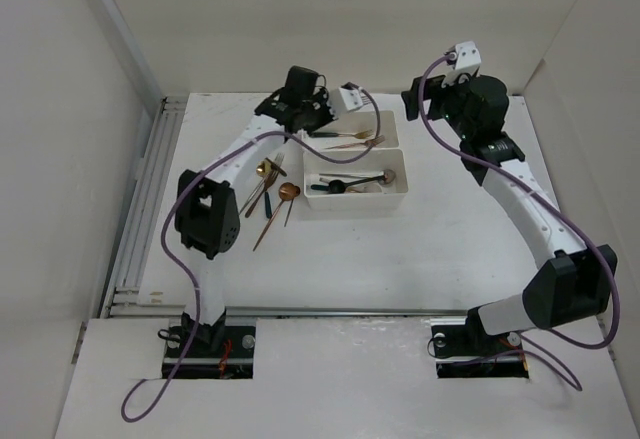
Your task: Sort the eating utensils into containers
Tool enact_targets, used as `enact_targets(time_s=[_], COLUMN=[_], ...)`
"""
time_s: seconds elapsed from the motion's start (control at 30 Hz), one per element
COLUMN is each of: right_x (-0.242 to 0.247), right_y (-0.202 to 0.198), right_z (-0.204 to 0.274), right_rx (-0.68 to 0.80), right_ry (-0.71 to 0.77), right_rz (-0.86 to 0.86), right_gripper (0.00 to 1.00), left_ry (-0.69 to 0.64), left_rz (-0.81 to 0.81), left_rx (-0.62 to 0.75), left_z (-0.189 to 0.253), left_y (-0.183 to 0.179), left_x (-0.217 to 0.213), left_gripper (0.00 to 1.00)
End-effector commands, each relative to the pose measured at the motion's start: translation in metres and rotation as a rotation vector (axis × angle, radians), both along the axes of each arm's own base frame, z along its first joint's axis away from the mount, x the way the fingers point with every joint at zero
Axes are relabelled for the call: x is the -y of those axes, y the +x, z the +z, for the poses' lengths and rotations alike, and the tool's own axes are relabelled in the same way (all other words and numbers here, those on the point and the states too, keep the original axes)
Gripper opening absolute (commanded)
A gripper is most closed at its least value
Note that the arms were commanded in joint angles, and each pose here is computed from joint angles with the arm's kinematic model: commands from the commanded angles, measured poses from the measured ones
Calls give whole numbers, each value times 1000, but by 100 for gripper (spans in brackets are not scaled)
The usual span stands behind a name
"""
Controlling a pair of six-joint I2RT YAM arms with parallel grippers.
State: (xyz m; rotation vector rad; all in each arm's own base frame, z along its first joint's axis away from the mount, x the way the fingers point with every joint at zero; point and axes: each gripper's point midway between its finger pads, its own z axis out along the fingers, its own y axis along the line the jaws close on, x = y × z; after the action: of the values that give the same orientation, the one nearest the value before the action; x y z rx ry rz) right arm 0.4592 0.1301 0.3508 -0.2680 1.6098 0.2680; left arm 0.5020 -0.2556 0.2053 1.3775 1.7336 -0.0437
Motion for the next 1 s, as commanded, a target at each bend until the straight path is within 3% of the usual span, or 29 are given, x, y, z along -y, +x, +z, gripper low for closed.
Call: enact_targets(time_s=[0.0, 0.27, 0.37, 0.4, 0.5, 0.57, 0.7, 0.73, 0.8, 0.87, 0.9, 0.97], right_x=[16, 37, 42, 42, 45, 42, 31, 28, 25, 25, 23, 21], right_y=[-8, -14, -15, -15, -15, -13, -8, -10, -8, -8, -9, -10], right_z=[29, 32, 27, 22, 22, 18, 19, 19, 15, 15, 15, 15], right_rx=[79, 98, 91, 81, 84, 75, 71, 71, 59, 54, 49, 46], right_ry=[22, 3, -8, -10, -19, -21, -11, -10, -1, 12, 25, 34], right_rz=[-43, -77, -86, -86, -84, -70, -15, 6, 16, 15, 24, 33], right_gripper=[100, 100, 100, 100, 100, 100, 100, 100, 100, 100, 100, 100], left_ry=[-162, -191, -161, -155, -150, -184, -341, -376, -516, -503, -561, -553], left_rz=[5, -2, 18, 9, 61, 122, 448, 612, 861, 1070, 1166, 1273], left_rx=[172, 183, 155, 144, 116, 119, 139, 158, 70, -37, -109, -255], left_z=[33, 0, -14, -17, -14, 4, 53, 64, 58, 28, 12, -25], left_y=[33, 36, 36, 31, 27, 29, 41, 48, 49, 42, 40, 32], left_x=[39, 78, 73, 77, 74, 69, 28, -7, -43, -95, -106, -136], left_gripper=[0, 2, 29, 47, 60, 60, 64, 68, 70, 71, 71, 71])
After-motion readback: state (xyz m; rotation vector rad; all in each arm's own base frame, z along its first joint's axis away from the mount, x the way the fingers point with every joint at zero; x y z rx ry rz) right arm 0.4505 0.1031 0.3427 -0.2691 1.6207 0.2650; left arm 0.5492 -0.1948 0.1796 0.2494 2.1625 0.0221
